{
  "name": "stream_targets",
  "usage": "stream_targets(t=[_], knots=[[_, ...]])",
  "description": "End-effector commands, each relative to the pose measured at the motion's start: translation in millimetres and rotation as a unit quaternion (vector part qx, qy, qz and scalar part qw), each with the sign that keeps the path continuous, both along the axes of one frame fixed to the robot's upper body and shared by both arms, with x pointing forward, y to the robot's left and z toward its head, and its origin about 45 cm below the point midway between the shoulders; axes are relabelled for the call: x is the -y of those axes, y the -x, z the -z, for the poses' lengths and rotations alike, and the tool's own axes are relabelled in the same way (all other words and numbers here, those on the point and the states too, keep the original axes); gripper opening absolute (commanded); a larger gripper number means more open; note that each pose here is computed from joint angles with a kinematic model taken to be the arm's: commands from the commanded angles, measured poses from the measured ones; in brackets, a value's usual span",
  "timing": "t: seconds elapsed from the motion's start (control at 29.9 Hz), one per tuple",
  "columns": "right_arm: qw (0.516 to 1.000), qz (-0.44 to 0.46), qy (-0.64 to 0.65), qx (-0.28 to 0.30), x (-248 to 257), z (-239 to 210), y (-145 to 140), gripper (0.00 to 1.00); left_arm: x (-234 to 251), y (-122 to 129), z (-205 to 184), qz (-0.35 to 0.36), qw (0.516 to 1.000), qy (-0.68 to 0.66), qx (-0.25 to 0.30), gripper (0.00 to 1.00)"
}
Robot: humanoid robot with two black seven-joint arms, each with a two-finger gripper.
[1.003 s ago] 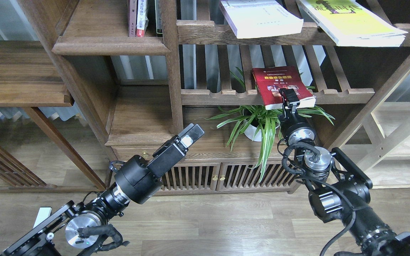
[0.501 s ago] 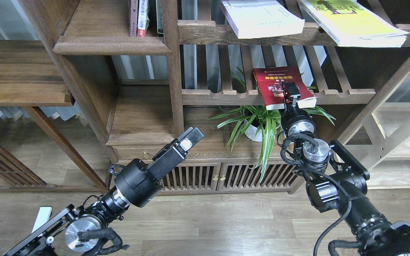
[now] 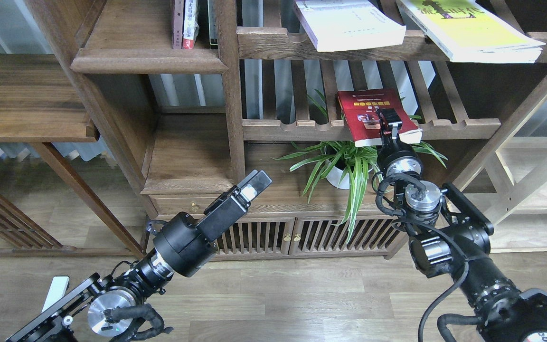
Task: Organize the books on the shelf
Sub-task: 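Close the right gripper on the bottom edge of the red book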
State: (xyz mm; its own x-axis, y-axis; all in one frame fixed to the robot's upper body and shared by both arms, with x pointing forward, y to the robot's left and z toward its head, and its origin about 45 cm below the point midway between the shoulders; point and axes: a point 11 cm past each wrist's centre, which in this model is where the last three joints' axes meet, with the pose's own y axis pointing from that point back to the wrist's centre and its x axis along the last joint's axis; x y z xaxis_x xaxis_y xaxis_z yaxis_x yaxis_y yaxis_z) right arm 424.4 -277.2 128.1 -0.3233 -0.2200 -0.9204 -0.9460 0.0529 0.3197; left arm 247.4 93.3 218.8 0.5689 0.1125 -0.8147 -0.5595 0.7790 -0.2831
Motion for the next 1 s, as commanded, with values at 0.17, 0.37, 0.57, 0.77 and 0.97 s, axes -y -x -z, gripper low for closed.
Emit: stream_targets(t=[0.17, 0.37, 0.57, 0.77, 0.97], knots=[[1.000, -0.003, -0.001, 0.000, -2.5, -0.1, -2.4, 0.66, -0.7, -0.3, 0.1, -0.001, 1.000, 0.000, 0.000, 0.99], [1.000, -0.005, -0.001, -0.002, -3.8, -1.9, -7.5, 0.63, -1.1, -0.6, -0.1, -0.001, 1.000, 0.000, 0.000, 0.99], [1.000, -0.007, -0.003, 0.011, -3.6, -4.6, -8.4, 0.50, -1.5, -1.1, 0.1, -0.002, 1.000, -0.001, 0.000, 0.99], [0.999, -0.009, -0.008, 0.045, -1.5, -5.5, -7.9, 0.30, -1.5, -1.1, 0.1, -0.002, 1.000, -0.001, 0.000, 0.99], [0.996, -0.013, -0.016, 0.089, 0.8, -7.7, -4.3, 0.05, -2.0, -1.1, 0.3, -0.004, 1.000, 0.001, -0.001, 0.99]])
